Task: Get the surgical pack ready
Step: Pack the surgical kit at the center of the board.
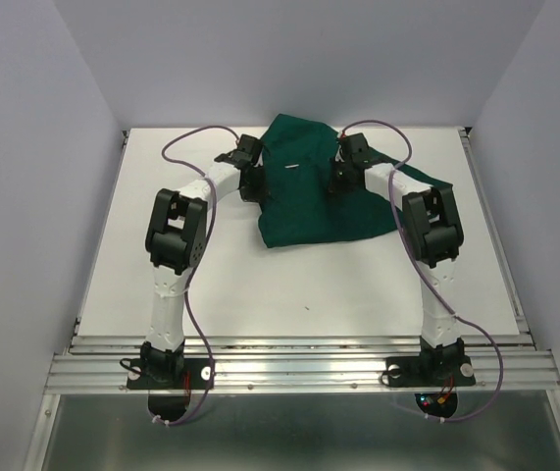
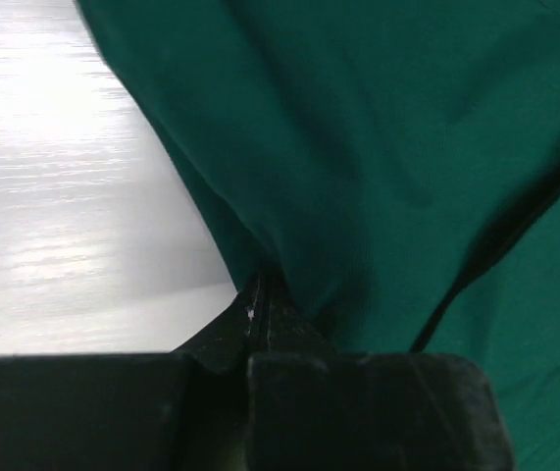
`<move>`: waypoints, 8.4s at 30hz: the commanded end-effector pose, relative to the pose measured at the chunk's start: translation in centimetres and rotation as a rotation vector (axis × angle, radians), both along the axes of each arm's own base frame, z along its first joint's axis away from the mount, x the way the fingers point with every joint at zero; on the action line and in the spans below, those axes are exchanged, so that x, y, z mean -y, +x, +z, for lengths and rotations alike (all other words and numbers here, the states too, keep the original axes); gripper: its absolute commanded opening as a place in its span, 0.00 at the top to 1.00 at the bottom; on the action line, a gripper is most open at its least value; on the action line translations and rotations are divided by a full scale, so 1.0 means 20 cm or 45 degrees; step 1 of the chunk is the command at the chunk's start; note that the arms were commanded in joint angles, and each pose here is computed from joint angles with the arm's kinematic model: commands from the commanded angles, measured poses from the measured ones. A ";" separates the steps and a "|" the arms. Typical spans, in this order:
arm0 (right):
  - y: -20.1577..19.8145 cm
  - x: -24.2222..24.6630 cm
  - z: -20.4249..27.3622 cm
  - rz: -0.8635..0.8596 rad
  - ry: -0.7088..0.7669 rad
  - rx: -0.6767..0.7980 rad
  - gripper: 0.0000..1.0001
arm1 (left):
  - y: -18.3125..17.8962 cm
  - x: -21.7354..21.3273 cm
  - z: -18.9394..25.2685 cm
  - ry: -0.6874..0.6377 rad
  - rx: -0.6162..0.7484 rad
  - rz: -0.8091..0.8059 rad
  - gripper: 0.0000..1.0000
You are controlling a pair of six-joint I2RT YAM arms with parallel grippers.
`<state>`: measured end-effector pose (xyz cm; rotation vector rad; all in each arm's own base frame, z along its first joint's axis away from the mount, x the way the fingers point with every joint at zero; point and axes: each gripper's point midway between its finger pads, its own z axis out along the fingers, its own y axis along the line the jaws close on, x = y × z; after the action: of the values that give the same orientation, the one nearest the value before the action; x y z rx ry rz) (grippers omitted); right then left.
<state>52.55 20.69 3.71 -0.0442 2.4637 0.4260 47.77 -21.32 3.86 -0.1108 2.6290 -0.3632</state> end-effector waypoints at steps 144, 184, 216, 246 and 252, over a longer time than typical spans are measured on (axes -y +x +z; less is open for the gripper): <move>0.00 -0.12 0.19 0.220 0.252 -0.016 0.42 | -0.27 0.40 0.50 -0.336 0.328 -0.796 1.00; 0.35 -0.09 0.72 0.026 0.399 0.528 0.28 | 0.45 0.35 0.53 -0.213 0.470 -0.493 0.31; 0.51 -0.18 0.16 0.134 0.294 0.196 0.19 | 0.51 0.32 0.65 -0.324 0.552 -0.443 0.33; 0.48 -0.20 0.61 0.167 0.384 0.614 0.63 | 0.48 0.33 0.52 -0.335 0.482 -0.462 0.36; 0.51 -0.14 0.55 0.080 0.323 0.583 0.45 | 0.48 0.32 0.53 -0.329 0.481 -0.453 0.36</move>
<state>61.54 23.72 9.73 -0.1081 2.0757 0.7112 57.27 -27.99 11.75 0.3025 2.2659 -0.7588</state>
